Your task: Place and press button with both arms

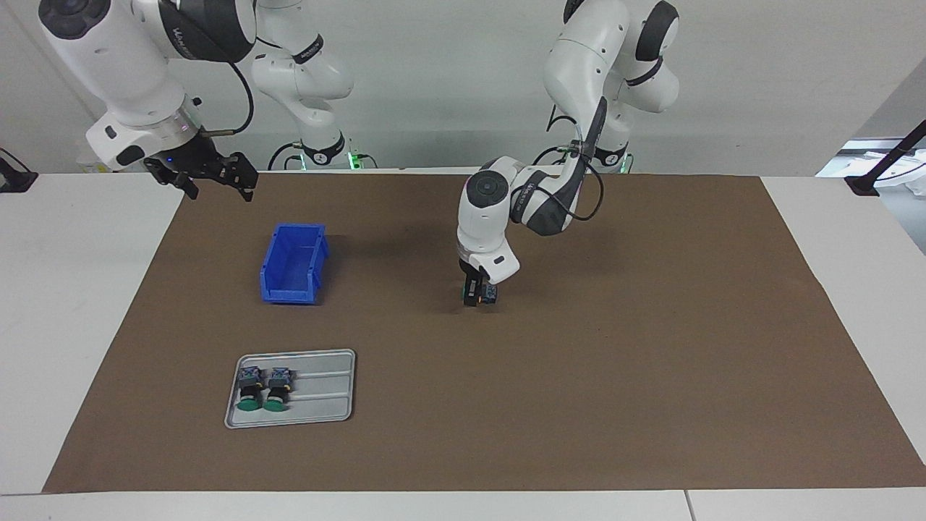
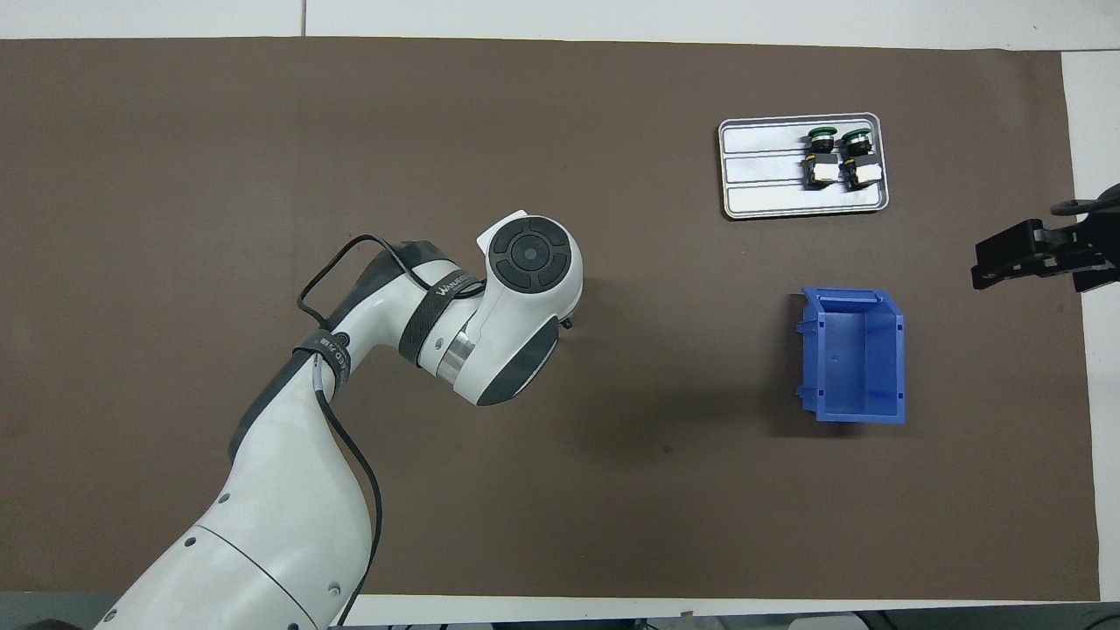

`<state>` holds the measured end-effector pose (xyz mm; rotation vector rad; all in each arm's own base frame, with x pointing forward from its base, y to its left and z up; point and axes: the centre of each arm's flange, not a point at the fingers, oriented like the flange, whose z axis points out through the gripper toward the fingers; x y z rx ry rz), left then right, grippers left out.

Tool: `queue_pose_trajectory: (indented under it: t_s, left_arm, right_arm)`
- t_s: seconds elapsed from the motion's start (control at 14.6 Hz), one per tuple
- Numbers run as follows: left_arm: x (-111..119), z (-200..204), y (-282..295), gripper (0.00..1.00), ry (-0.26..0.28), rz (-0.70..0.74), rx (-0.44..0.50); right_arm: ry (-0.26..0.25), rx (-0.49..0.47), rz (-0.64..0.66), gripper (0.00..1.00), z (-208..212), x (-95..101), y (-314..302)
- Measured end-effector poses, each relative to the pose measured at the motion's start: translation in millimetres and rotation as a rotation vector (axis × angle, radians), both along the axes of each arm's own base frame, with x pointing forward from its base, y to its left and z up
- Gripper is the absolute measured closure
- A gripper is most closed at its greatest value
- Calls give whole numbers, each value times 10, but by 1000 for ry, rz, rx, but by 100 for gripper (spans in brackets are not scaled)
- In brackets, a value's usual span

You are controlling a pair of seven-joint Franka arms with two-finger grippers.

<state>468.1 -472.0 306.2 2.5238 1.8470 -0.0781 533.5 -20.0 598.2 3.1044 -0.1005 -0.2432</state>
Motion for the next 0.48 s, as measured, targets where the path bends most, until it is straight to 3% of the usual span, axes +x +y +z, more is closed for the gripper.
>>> queue_pose_trajectory:
  t_s: [0.14,0.27,0.48]
  left_arm:
    - [3,-2,3,54,0,1,0]
    - [4,-2,4,62,0,1,1]
    - [5,0,3,65,0,2,0]
  right_arm:
    - [0,0,0,1,0,0,0]
    - [0,0,0,1,0,0,0]
    - [0,0,0,1,0,0,0]
